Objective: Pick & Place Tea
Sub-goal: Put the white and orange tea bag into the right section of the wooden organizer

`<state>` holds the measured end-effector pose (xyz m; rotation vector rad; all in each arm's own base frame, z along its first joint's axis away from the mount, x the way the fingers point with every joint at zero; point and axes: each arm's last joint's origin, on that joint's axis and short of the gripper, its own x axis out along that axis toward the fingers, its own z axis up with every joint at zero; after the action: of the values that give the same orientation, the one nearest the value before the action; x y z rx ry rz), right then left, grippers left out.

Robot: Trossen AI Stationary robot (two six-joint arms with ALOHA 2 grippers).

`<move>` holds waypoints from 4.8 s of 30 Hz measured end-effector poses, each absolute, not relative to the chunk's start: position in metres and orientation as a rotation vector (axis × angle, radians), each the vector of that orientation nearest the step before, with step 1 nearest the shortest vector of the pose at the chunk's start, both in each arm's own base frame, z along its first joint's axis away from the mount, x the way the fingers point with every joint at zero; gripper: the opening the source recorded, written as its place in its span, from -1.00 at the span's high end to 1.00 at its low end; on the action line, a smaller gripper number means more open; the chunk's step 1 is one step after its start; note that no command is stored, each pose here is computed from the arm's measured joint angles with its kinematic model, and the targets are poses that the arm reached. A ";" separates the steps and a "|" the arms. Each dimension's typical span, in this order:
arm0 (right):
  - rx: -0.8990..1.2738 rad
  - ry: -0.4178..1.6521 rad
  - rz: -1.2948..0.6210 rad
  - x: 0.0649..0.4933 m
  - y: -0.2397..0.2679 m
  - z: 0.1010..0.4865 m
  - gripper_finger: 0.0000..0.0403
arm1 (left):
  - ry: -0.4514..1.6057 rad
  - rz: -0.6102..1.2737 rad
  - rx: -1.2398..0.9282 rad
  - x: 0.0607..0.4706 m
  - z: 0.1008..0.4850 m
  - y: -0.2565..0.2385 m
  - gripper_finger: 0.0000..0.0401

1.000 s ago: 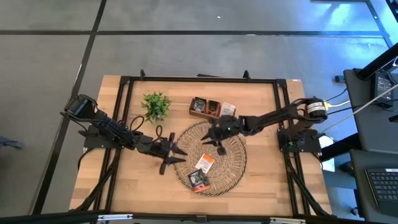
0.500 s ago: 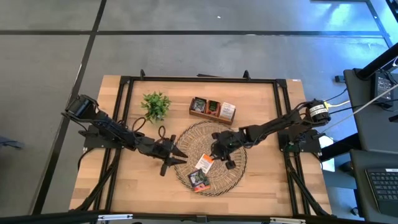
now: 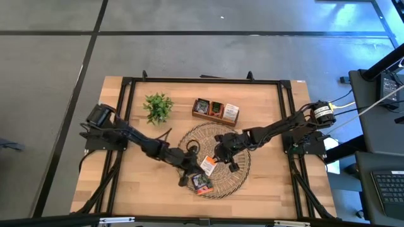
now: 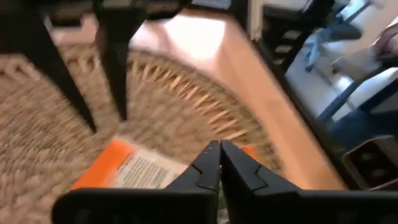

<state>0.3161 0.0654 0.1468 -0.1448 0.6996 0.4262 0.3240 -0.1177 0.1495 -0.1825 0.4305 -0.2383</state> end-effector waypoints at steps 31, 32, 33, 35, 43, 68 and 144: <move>-0.128 0.706 0.423 0.325 0.068 0.124 0.53 | 0.637 -0.204 -0.305 0.339 0.098 -0.099 0.99; -0.128 0.701 0.423 0.325 0.068 0.123 0.53 | 0.633 -0.196 -0.312 0.340 0.097 -0.099 0.99; -0.128 0.701 0.423 0.326 0.068 0.122 0.53 | 0.636 -0.189 -0.317 0.340 0.096 -0.099 0.99; -0.128 0.716 0.423 0.326 0.068 0.119 0.53 | 0.641 -0.183 -0.319 0.340 0.095 -0.099 0.99; -0.127 0.744 0.424 0.327 0.069 0.106 0.53 | 0.648 -0.153 -0.313 0.339 0.094 -0.097 0.99; -0.098 0.782 0.595 0.316 0.105 0.100 0.53 | 0.632 0.013 -0.388 0.344 0.093 -0.074 0.99; -0.088 0.754 0.463 0.316 0.109 0.109 0.53 | 0.654 -0.018 -0.430 0.348 0.092 -0.110 0.98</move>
<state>0.3157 0.1094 0.1091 -0.0883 0.7543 0.4634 0.3477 -0.1104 0.0919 -0.4301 0.6538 -0.0177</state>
